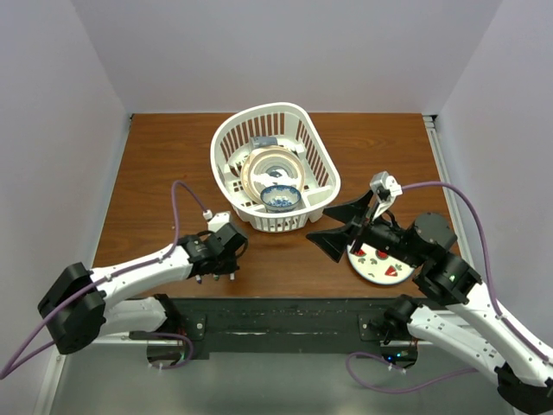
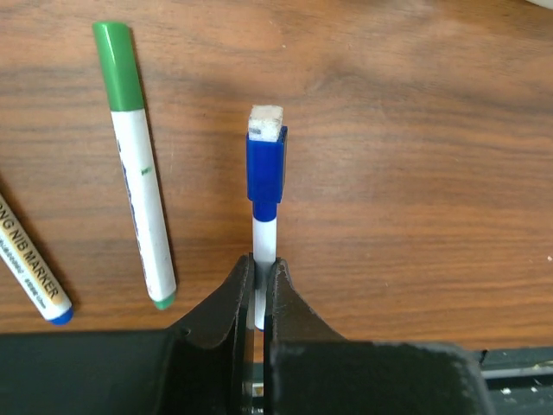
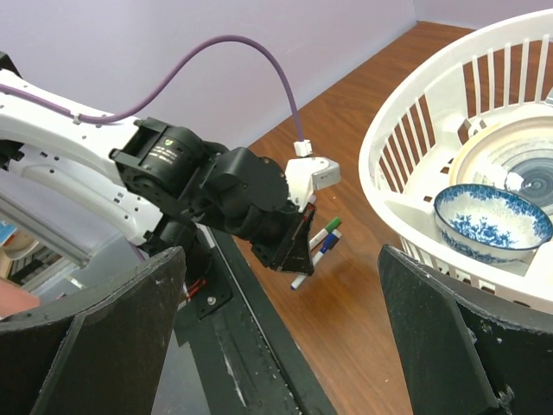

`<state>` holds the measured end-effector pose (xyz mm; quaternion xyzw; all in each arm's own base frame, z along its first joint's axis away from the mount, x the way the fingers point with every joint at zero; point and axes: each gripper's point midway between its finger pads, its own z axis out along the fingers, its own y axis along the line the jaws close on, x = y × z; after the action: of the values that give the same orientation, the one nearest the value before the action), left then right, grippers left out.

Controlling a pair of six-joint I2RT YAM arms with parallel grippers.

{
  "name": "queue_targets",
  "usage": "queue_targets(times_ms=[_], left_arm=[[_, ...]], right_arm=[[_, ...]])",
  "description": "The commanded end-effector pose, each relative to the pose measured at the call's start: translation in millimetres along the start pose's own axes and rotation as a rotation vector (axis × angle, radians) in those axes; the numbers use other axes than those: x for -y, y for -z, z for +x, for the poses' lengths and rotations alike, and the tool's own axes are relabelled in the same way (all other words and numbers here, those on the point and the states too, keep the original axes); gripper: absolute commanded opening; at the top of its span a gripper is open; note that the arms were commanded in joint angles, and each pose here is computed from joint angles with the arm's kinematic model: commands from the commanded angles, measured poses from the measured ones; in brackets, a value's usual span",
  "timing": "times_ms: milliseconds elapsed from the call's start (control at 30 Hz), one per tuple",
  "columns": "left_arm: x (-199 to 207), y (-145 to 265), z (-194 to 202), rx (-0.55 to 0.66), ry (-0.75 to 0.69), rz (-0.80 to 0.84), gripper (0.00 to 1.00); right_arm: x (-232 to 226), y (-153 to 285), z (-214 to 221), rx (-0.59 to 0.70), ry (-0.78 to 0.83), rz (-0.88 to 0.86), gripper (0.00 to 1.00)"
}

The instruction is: Insert the pens into the pen caps

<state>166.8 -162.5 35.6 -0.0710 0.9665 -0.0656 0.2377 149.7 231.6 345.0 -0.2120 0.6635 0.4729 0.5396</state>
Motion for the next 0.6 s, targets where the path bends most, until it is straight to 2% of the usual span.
queue_targets(times_ms=[0,100,133,233,300,400,500,533,567], left_arm=[[1.6,-7.6,-3.7,0.008,-0.015,0.005,0.01],[-8.7,-12.1,1.1,-0.004,-0.027,-0.035,0.09],[-10.1,-13.2,1.8,-0.010,-0.026,-0.041,0.18],[-0.3,-10.3,1.1,-0.023,-0.033,0.003,0.31],[12.9,-4.1,-0.7,-0.036,-0.050,0.064,0.36],[22.6,17.1,-16.4,-0.003,-0.052,0.107,0.45],[35.6,54.9,-50.1,0.106,-0.064,0.178,0.54],[40.8,74.4,-62.5,0.162,-0.057,0.233,0.69],[48.0,93.7,-78.5,0.221,-0.048,0.278,0.77]], right_arm=[[-3.7,1.0,-20.9,0.055,0.033,0.004,0.98],[-3.1,0.6,-22.4,0.053,0.038,0.010,0.98],[-4.5,1.4,-23.8,0.058,0.039,0.006,0.98],[-2.7,-0.4,-24.9,0.059,0.031,0.016,0.98],[-2.2,-2.9,-23.6,0.047,0.026,0.018,0.98],[-1.0,-2.0,-22.3,0.024,0.020,0.033,0.99],[1.8,0.3,-18.3,-0.004,0.010,0.055,0.99],[2.0,2.2,-16.0,-0.013,0.005,0.059,0.99],[4.5,3.0,-16.0,-0.011,0.003,0.073,0.99]])
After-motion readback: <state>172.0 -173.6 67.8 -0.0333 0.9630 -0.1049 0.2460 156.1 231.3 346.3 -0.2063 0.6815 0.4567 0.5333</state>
